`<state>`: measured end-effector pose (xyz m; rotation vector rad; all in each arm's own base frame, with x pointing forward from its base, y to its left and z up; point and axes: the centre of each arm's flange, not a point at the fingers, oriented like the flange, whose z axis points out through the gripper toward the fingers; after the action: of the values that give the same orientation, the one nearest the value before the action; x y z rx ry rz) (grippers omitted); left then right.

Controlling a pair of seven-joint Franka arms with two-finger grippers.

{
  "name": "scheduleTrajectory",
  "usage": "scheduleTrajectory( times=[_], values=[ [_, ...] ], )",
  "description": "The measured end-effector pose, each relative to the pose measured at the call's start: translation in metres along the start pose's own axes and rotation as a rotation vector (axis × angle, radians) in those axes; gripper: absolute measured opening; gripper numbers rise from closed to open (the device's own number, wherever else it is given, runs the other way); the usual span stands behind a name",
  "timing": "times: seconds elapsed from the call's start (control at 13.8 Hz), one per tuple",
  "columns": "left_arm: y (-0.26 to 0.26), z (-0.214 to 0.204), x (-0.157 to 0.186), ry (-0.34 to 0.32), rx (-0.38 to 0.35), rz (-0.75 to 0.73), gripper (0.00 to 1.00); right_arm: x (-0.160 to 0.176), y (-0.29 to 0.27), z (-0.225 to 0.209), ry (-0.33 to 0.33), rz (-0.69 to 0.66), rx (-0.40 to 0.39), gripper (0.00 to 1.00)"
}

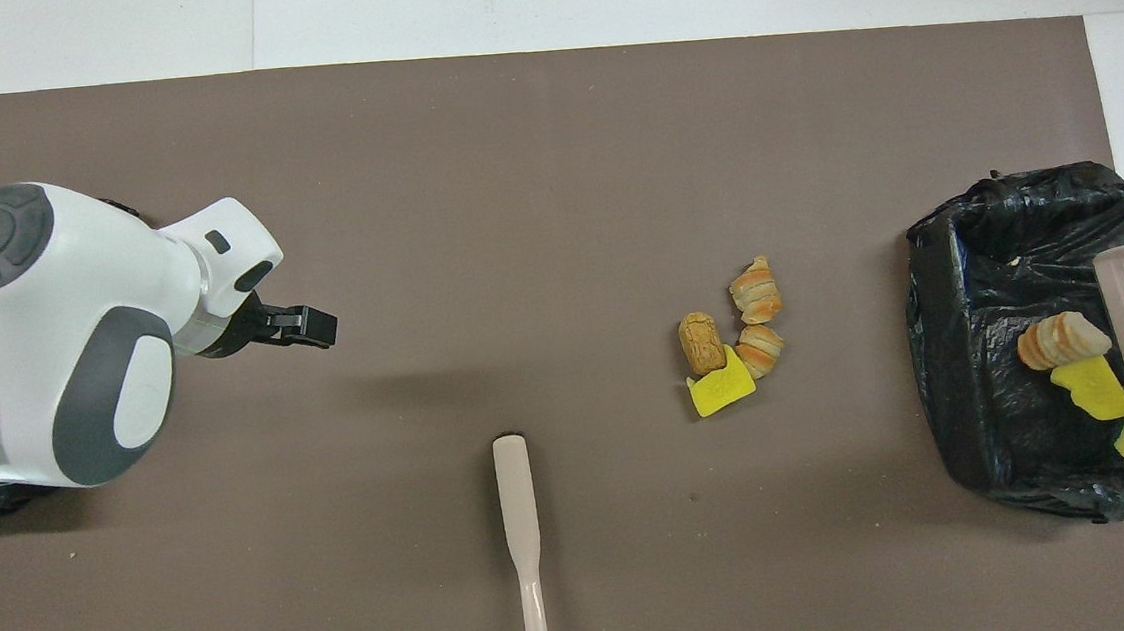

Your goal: Sweep and dump trash in bin

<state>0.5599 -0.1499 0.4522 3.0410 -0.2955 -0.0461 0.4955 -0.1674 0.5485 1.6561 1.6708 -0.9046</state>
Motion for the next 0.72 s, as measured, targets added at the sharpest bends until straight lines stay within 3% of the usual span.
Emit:
scheduleTrajectory(
  times=[0.22,0.58,0.72],
  values=[
    [-0.003,-0.017,0.002,0.007,0.014,0.007,1.0,-0.004,-0.011,-0.002,-0.035,0.055,0.051,0.31],
    [-0.033,-0.022,0.004,0.019,0.019,-0.044,1.0,-0.038,-0.042,-0.03,-0.056,0.132,0.059,0.31],
    [-0.059,-0.027,0.005,0.027,0.019,-0.087,1.0,-0.042,-0.052,-0.044,-0.009,0.177,0.065,0.31]
  ],
)
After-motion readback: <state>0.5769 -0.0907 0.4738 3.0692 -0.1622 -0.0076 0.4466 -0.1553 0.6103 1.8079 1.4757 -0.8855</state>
